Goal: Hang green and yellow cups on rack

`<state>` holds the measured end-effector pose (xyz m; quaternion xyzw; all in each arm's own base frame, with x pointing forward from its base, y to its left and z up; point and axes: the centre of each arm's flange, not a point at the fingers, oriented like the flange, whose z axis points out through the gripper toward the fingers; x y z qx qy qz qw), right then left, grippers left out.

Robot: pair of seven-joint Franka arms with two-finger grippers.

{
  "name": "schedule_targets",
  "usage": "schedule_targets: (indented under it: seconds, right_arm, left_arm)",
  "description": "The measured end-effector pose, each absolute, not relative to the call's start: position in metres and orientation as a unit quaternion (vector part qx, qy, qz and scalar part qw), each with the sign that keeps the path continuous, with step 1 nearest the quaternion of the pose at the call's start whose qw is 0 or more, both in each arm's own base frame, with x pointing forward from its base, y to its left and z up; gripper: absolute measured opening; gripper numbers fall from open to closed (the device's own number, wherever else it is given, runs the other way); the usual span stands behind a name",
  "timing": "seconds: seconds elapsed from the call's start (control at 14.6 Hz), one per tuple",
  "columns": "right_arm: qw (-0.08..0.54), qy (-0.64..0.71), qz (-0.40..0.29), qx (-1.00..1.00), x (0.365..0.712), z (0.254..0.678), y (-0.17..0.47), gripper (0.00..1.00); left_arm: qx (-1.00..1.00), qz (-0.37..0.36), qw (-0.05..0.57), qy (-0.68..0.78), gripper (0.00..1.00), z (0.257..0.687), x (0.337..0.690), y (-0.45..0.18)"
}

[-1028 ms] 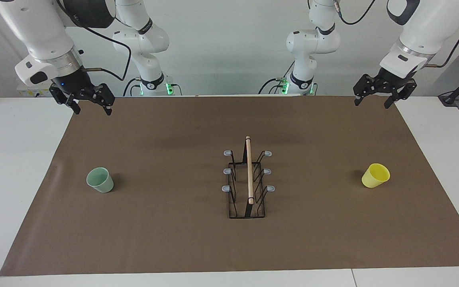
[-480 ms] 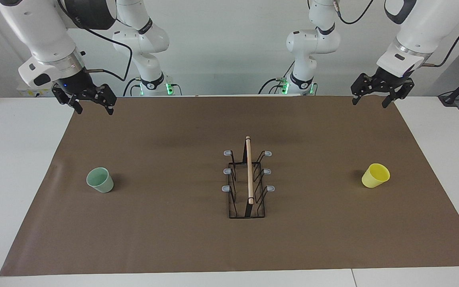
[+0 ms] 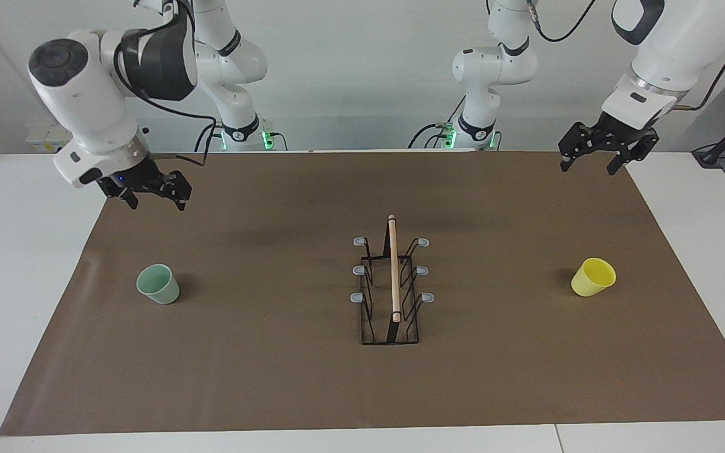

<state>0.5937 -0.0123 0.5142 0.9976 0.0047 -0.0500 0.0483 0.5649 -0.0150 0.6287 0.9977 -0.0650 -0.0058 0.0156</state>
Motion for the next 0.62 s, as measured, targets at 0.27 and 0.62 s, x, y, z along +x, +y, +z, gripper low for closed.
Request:
schedule_targets:
  seconds: [0.27,0.62]
  right_arm:
    - [0.127,0.089,-0.058,0.986,0.626,0.442,0.038,1.0]
    - [0.217,0.293,-0.091,0.927,0.635,0.405,0.072,1.0]
  left_arm:
    - [0.999,-0.006,0.004,-0.032,1.0,0.607,0.625,0.018]
    - [0.998,0.0,0.033,0.059,1.0,0.567,0.678,0.054]
